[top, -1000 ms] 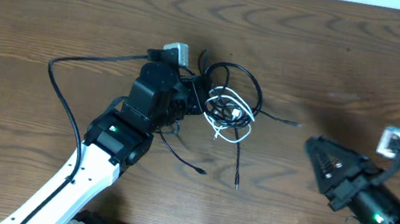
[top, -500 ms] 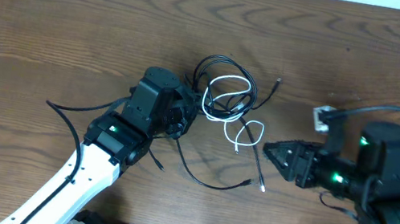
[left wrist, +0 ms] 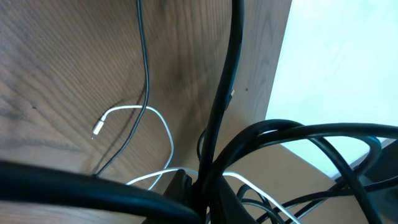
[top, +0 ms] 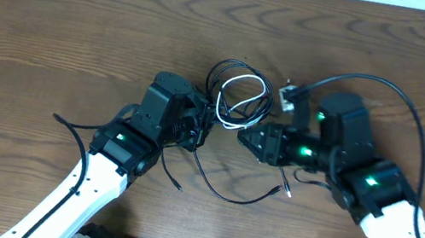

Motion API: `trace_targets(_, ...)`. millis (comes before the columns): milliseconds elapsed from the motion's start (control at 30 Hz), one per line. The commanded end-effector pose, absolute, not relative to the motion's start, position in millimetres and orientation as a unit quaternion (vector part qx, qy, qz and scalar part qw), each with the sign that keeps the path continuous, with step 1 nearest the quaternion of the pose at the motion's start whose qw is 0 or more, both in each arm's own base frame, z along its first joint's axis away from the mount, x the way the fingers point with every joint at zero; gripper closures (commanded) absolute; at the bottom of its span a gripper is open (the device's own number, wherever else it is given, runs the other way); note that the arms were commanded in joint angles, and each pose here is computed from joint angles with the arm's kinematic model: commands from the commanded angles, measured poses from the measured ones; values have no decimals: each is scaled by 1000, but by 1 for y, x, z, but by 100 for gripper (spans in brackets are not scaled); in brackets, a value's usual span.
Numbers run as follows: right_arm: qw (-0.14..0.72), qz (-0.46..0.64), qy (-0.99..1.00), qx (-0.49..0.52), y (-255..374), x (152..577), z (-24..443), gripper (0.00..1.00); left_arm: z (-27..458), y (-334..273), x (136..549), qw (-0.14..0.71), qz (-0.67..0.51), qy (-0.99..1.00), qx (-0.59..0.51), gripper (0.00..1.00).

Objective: Untangle cables

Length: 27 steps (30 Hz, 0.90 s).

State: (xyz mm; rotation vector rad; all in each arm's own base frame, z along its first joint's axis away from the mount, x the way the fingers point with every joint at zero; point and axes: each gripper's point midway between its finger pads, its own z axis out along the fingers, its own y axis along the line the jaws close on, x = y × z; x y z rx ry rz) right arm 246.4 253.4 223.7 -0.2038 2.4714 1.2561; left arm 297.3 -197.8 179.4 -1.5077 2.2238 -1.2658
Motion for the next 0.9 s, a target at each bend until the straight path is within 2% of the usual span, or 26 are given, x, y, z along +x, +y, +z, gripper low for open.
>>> trace_targets(0,164,440,881,-50,262,251,214,84,185,-205,294,75,-435,745,-500,92)
trace_targets(267,179,432,884,-25,259,260,215,80,185,-205,295,79,-434,748,-496,92)
trace_targets(367,188,450,873,-3,263,268,225,76,185,-205,295,90,-432,761,-476,92)
trace_targets(533,205,469,859,5,267,276,237,75,185,-206,294,99,-430,773,-456,92)
trace_targets(600,204,470,859,6,267,276,238,76,185,-206,294,100,-430,774,-454,92)
trace_targets(700,198,479,855,10,270,275,241,85,185,-206,294,101,-430,775,-452,92)
trace_targets(800,203,478,855,11,269,277,241,89,186,-207,293,100,-431,778,-446,93)
trace_targets(867,209,471,857,17,267,280,239,87,187,-209,292,95,-435,779,-442,92)
